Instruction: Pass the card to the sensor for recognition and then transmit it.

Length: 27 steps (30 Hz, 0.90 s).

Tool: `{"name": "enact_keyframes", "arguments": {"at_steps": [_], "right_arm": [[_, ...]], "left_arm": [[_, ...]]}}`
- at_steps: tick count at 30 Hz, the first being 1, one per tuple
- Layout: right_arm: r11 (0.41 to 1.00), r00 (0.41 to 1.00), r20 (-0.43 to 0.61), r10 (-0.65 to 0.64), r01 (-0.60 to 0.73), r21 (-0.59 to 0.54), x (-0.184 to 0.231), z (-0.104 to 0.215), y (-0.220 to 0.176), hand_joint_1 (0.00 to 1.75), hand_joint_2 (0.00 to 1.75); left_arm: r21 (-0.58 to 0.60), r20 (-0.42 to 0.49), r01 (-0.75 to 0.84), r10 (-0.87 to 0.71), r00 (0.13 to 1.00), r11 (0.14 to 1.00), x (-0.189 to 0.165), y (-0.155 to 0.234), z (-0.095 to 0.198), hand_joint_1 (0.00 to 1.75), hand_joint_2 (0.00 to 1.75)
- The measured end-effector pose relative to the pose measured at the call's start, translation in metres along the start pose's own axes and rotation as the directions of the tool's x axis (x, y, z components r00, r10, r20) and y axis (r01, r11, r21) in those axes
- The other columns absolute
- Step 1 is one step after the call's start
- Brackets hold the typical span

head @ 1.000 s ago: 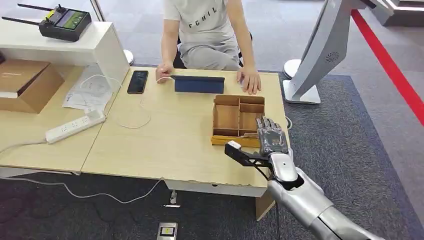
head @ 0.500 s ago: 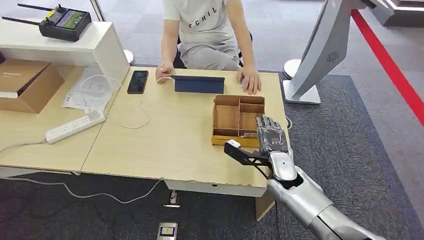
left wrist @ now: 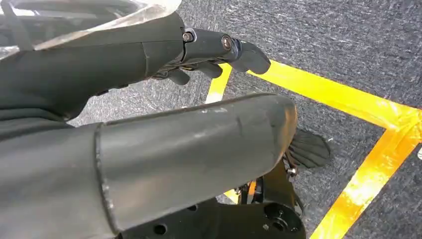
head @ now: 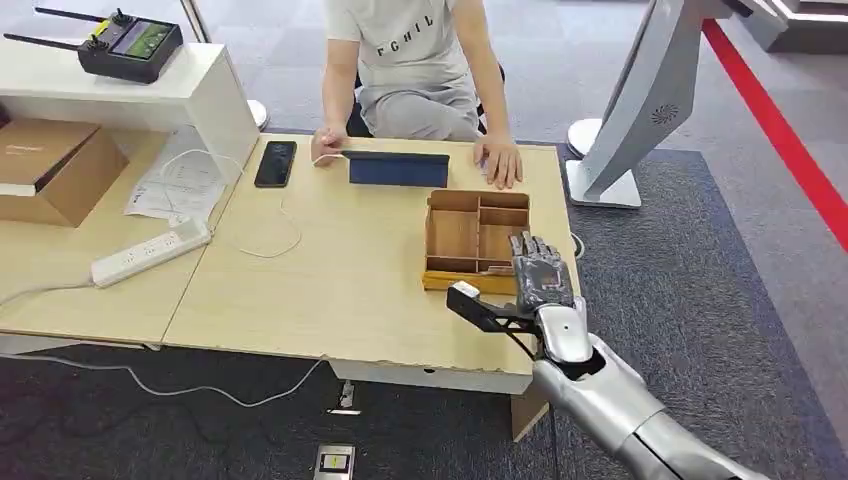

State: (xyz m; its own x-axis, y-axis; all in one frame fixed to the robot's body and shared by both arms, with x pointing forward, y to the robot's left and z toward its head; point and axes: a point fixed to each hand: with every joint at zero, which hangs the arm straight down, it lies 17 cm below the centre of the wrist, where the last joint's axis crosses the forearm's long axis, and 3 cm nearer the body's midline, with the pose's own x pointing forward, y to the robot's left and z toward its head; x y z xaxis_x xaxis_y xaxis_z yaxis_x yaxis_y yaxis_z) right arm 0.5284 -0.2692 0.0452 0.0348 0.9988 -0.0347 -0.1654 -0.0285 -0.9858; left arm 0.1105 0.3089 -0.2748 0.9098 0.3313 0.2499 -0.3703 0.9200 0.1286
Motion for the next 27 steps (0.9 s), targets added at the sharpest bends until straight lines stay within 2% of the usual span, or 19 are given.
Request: {"name": "enact_keyframes", "arguments": {"at_steps": [26,27], "right_arm": [[1.000,1.000,0.006,-0.003,0.003,0.004,0.0023,0.0023,0.0041,0.00,1.75],[1.000,1.000,0.007,-0.002,0.002,0.004,0.0026,0.0024,0.0043,0.84,1.75]], "left_arm": [[0.003,-0.002,0.000,0.000,1.000,1.000,-0.0001,0.0014,-0.0003,0.00,0.00],[0.003,-0.003,0.000,0.000,1.000,1.000,-0.0003,0.0014,-0.0003,0.00,0.00]]}}
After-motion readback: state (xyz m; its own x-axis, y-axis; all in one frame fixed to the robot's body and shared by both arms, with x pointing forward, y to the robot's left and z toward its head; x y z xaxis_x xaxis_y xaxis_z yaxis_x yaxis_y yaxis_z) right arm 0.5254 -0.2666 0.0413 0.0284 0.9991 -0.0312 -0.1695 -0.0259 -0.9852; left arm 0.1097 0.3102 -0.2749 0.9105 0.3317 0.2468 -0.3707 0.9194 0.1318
